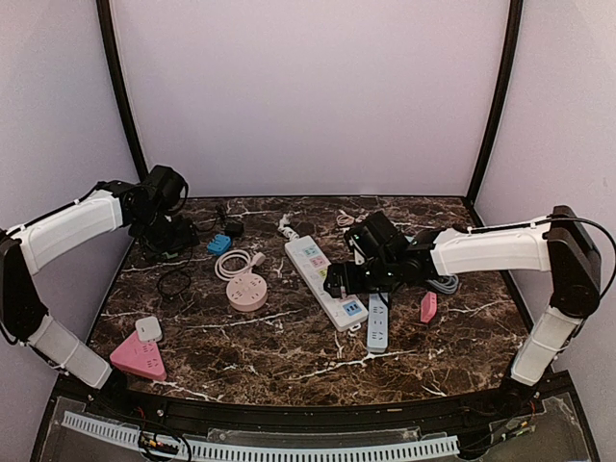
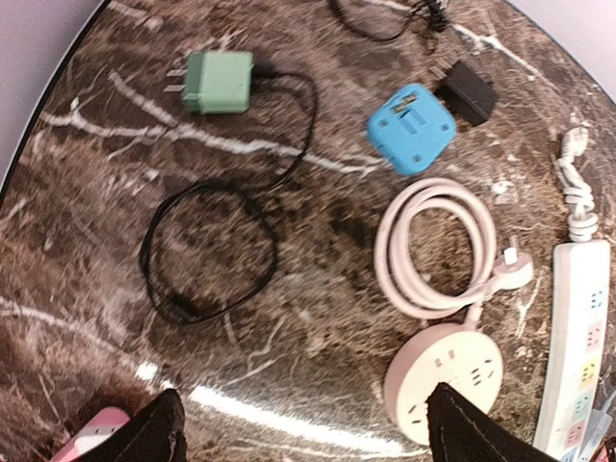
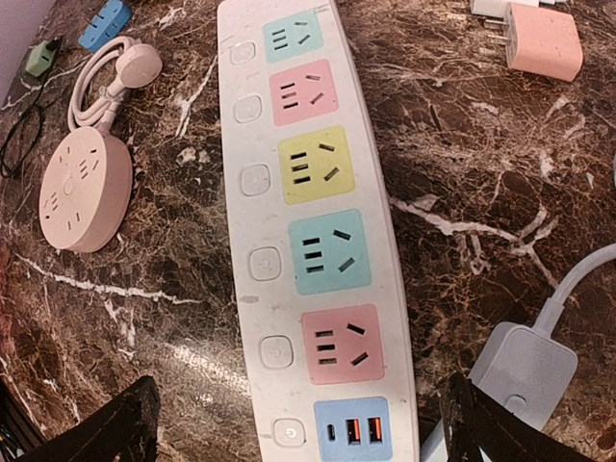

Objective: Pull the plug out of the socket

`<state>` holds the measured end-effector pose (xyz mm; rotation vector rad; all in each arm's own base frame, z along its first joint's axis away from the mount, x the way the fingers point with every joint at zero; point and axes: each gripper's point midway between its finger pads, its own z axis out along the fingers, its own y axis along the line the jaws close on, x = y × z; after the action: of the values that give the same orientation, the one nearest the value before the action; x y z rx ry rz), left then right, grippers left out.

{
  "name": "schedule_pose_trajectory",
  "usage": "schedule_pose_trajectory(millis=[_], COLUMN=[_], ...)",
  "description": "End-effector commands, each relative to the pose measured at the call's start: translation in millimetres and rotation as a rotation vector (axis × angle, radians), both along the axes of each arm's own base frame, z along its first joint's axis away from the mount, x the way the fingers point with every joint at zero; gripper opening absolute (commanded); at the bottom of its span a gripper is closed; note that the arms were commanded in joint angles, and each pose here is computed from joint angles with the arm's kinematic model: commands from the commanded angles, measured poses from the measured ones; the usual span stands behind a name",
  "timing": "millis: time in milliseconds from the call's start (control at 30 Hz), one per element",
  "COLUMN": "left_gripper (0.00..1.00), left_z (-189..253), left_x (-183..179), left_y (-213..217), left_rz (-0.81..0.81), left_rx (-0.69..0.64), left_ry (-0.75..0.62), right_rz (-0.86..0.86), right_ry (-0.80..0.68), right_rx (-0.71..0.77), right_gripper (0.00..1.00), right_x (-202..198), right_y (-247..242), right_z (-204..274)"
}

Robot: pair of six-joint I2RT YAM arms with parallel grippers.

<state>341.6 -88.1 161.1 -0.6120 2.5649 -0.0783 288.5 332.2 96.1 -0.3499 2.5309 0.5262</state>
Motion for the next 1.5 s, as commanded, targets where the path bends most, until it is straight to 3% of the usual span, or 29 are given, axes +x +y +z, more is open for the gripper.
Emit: schedule_pose_trajectory(millis=[0, 333, 633, 1267, 1467], left_gripper=[0.87, 0.90, 0.91, 0.90, 0.84], left_z=[-20.2, -48.4, -79.6, -108.1, -115.0], left_x=[-56.9, -138.5, -174.6, -168.3, -169.5], left_y=[28.9, 61.8, 66.0, 64.1, 65.6], left_rz=[0.192, 0.370, 0.393, 0.355, 0.362], left_rx=[-0.005, 0.049, 0.059, 0.102, 0.130], left_ry=[0.119, 0.317, 0.443, 0.500, 0.531], right_rz=[0.004, 0.044, 0.063, 0.070, 0.070], right_ry=[-0.034, -0.019, -0.017, -0.028, -0.025], right_rx=[0.028, 0.042, 0.039, 0.048, 0.051], right_gripper=[0.99, 0.99, 0.99, 0.99, 0.99], right_x=[-1.0, -8.8, -12.2, -11.1, -11.7], right_y=[4.4, 22.2, 31.8, 36.4, 36.9], right_z=[10.6, 5.1, 2.9, 5.4, 4.6])
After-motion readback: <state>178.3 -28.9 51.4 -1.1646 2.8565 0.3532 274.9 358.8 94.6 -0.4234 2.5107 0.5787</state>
